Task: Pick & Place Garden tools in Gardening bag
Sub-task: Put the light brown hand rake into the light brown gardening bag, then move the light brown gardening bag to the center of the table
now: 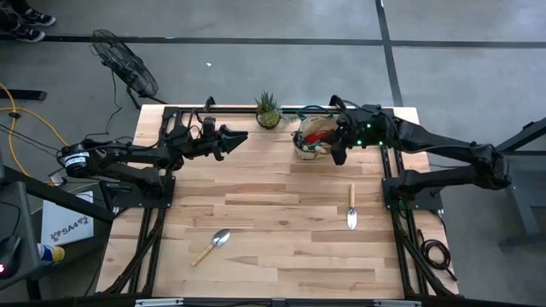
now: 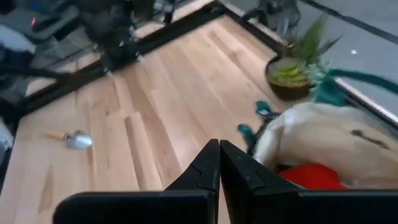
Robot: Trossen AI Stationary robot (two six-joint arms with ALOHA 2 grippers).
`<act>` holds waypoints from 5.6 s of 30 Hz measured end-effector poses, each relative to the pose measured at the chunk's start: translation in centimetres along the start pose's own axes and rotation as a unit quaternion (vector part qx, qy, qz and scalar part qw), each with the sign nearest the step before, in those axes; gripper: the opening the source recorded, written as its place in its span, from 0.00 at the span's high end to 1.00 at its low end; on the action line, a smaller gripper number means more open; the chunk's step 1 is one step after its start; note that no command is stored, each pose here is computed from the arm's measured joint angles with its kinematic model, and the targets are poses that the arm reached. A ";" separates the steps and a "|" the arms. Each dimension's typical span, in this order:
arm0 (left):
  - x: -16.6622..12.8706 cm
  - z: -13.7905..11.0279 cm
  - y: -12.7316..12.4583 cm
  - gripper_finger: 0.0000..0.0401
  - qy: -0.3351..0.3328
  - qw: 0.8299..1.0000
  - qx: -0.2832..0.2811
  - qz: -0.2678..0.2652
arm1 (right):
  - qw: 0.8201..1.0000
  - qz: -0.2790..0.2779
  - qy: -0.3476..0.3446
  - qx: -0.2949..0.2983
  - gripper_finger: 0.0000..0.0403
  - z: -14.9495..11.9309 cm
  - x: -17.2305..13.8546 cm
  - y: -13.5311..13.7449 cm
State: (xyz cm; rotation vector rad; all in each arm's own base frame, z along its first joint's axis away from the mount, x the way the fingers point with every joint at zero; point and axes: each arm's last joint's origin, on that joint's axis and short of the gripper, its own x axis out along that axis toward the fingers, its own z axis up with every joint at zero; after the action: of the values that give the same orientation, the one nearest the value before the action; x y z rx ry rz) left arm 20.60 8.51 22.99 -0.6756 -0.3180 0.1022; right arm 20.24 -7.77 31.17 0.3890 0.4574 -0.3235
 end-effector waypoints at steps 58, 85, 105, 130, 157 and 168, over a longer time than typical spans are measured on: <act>0.0 -0.2 0.0 0.64 0.022 1.000 -0.004 -0.010 | 0.984 -0.158 -0.036 0.077 0.99 0.1 2.6 -0.6; 0.0 -0.3 0.1 0.64 0.033 0.999 0.001 -0.014 | 0.842 -0.312 0.104 0.428 0.51 -0.4 0.3 -7.6; 0.0 -0.6 0.0 0.64 0.066 0.997 0.005 -0.037 | 0.812 -0.298 0.153 0.478 0.49 -1.5 5.3 -8.0; -0.1 -0.8 -0.2 0.64 0.097 0.993 -0.021 -0.066 | 0.827 -0.257 0.177 0.467 0.85 -1.6 6.5 -7.8; -0.1 -0.8 -0.2 0.64 0.108 0.990 -0.066 -0.070 | 0.910 -0.017 0.296 0.290 0.99 -1.9 7.0 -5.3; -0.1 -0.8 -0.2 0.64 0.109 0.989 -0.073 -0.070 | 0.907 0.120 0.386 0.120 0.99 -4.0 7.1 0.2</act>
State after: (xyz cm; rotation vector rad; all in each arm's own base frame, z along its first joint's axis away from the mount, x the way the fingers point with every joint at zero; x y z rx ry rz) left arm 20.77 7.81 22.51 -0.7992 -0.1622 -0.1300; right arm 24.90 -7.44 24.52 0.8140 1.1417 0.0358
